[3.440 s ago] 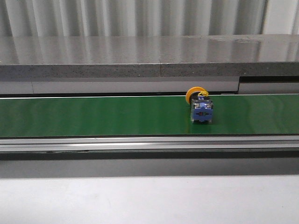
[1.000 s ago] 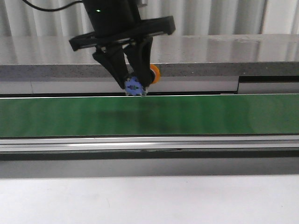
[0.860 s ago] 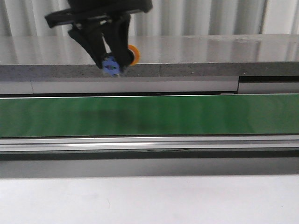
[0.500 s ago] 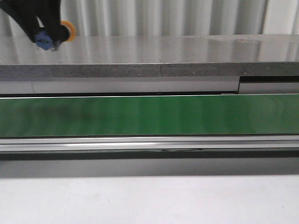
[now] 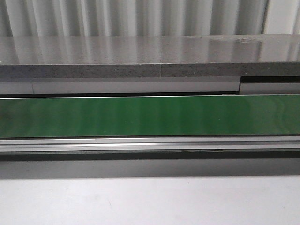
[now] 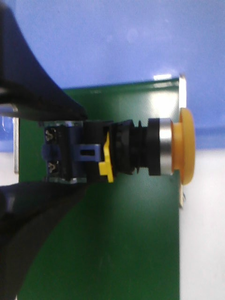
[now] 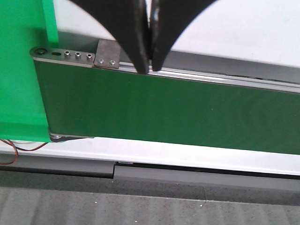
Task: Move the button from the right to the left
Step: 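Carry the button over the blue tray, lower it and open the left gripper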
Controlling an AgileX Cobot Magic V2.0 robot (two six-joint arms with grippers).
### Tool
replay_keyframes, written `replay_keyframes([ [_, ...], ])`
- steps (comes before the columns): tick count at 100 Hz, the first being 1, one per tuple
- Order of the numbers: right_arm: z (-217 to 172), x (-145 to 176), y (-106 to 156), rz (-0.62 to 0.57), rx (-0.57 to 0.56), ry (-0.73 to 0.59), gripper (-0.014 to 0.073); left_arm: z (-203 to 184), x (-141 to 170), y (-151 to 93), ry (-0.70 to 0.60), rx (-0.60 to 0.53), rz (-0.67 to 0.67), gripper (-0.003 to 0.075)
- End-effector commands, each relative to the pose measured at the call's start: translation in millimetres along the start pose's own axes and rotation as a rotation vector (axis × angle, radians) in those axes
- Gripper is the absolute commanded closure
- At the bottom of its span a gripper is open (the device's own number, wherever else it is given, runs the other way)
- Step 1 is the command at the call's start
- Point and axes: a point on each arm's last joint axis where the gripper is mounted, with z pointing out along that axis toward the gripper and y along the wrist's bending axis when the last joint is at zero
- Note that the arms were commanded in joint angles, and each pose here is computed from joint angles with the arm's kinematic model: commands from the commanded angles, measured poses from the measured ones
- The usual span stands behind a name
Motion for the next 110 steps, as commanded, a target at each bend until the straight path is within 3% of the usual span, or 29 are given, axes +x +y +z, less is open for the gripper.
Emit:
replay_keyframes([
  [1,-2.4,-14.3,0.3,-0.008,-0.001,-0.093,0.0661,-21.1,9.6,22.7,-0.047,-0.017,-0.021,0.0676],
  [33,-2.4,-14.3,0.3,-0.008,-0.001,-0.093,0.0661,-11.5,23.5,87.4,-0.060,-0.072,-0.053,0.0676],
  [52,-2.4,-14.3,0.3,-0.008,-0.001,-0.093,0.0661,13.2,15.3,101.5,-0.051,-0.117,-0.048,0.0676],
  [91,-2.4,-14.3,0.3,-0.008,-0.001,-0.093,0.0661,76.9,7.4,107.3,0.079,-0.068,-0.047,0.0674],
  [101,-2.4,-14.3,0.3,-0.008,-0.001,-0.093,0.0661,81.2,6.8,107.9,0.084,-0.068,-0.044,0.0610],
  [110,-2.4,-14.3,0.3,-0.008,-0.001,-0.093,0.0661,80.3,5.4,108.4,0.073,-0.071,-0.041,0.0446],
])
